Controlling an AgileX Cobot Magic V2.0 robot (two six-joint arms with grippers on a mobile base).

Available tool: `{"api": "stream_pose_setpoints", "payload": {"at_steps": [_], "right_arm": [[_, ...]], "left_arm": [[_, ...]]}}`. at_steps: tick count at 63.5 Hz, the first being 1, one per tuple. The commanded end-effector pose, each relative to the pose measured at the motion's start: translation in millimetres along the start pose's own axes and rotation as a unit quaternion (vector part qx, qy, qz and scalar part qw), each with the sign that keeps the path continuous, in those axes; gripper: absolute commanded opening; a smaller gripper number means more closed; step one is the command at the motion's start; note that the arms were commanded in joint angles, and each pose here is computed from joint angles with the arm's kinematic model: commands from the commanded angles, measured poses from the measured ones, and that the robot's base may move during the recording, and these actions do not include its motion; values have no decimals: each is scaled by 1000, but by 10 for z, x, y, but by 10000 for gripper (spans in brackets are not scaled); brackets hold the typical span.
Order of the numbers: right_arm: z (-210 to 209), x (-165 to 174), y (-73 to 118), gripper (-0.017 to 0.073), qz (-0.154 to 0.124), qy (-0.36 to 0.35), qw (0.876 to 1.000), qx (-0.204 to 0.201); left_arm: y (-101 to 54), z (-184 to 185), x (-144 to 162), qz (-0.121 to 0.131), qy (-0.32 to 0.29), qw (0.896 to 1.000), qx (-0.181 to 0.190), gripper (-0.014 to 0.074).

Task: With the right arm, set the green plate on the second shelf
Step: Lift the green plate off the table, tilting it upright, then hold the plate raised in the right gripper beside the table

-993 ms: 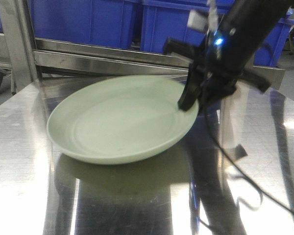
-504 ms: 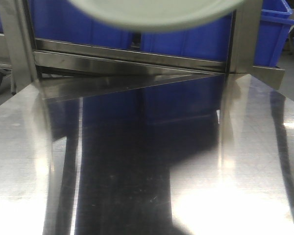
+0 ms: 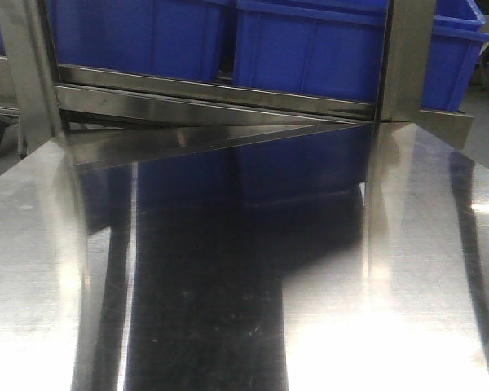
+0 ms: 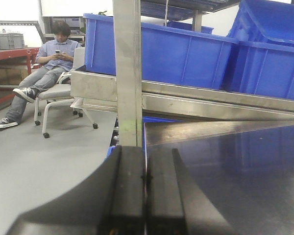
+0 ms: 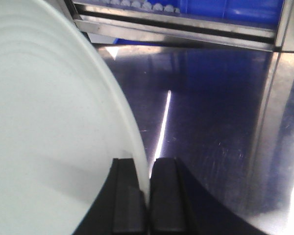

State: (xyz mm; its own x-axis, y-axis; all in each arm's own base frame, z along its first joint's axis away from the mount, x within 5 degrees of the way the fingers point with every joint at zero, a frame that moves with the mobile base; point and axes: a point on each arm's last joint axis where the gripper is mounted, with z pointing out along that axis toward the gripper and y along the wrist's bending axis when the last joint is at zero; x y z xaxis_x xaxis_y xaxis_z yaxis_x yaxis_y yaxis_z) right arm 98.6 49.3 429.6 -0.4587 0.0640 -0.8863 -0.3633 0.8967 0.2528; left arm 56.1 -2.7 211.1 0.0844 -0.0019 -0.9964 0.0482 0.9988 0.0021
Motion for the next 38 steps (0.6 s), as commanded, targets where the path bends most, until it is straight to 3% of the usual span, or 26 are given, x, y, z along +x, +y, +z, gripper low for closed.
{"api": "stream_pose_setpoints", "payload": {"at_steps": [1,5,15,23,34,38], "right_arm": [[-92,-142,35,57,5,-64,998,-11],[-93,-147,27,57,-3,-67,998,-6],[-97,-205,-73,57,-75,-142,986,48],[-143,-160,-132,57,-117,-249,959,67],[-355,133,-253,57,-123,-372,913,115],[-407,269,-290,57,-125,-386,903,138]], "left_arm": [[1,-6,53,-5,-28,1000,0,130],[1,-6,53,-5,-28,1000,0,130],[1,-6,53,-5,-28,1000,0,130],[1,-6,53,-5,-28,1000,0,130],[1,-6,53,-5,-28,1000,0,130],[1,-6,53,-5,-28,1000,0,130]]}}
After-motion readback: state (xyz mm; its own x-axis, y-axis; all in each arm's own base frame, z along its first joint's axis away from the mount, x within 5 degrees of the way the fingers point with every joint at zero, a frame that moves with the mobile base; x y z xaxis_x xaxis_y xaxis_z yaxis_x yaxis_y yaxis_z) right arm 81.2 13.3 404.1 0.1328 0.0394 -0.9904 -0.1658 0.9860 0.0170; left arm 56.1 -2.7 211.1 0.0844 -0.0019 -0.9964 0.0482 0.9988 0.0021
